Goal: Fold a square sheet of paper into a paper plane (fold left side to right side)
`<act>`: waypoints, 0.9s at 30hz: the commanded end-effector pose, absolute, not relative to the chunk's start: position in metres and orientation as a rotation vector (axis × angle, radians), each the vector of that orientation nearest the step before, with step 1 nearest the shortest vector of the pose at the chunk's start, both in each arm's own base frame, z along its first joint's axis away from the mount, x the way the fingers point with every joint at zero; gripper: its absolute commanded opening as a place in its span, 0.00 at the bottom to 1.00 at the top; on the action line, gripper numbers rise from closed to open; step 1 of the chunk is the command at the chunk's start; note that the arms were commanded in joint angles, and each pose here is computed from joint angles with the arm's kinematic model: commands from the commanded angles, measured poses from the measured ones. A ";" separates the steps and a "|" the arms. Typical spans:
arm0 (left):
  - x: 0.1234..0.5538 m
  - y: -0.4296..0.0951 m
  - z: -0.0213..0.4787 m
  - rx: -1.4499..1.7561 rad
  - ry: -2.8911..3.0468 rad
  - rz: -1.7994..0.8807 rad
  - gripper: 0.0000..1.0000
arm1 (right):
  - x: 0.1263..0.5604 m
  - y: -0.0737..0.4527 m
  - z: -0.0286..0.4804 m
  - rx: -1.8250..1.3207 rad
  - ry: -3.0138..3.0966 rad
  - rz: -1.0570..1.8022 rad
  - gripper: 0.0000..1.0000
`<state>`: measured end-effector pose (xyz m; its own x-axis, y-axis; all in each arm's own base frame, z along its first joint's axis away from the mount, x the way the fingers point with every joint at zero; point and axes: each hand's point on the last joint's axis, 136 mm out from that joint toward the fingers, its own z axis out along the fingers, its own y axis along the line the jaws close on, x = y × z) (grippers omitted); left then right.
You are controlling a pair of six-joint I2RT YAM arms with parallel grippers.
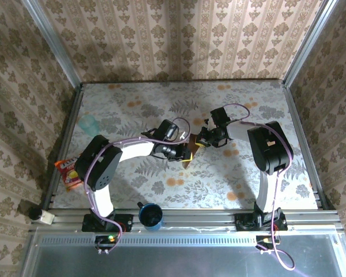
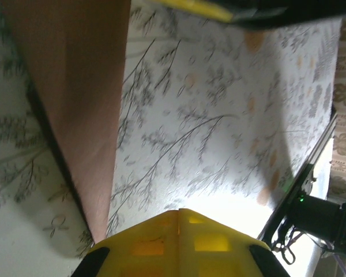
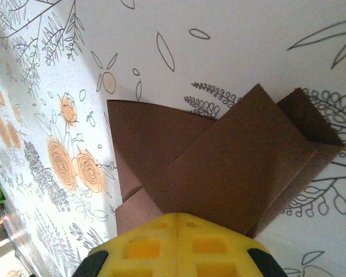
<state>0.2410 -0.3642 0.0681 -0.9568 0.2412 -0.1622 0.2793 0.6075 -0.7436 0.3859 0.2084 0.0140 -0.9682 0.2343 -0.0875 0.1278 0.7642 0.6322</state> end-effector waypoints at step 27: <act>0.215 -0.338 -0.013 0.487 3.011 -1.074 0.00 | 0.363 0.215 0.071 0.217 2.642 1.095 0.00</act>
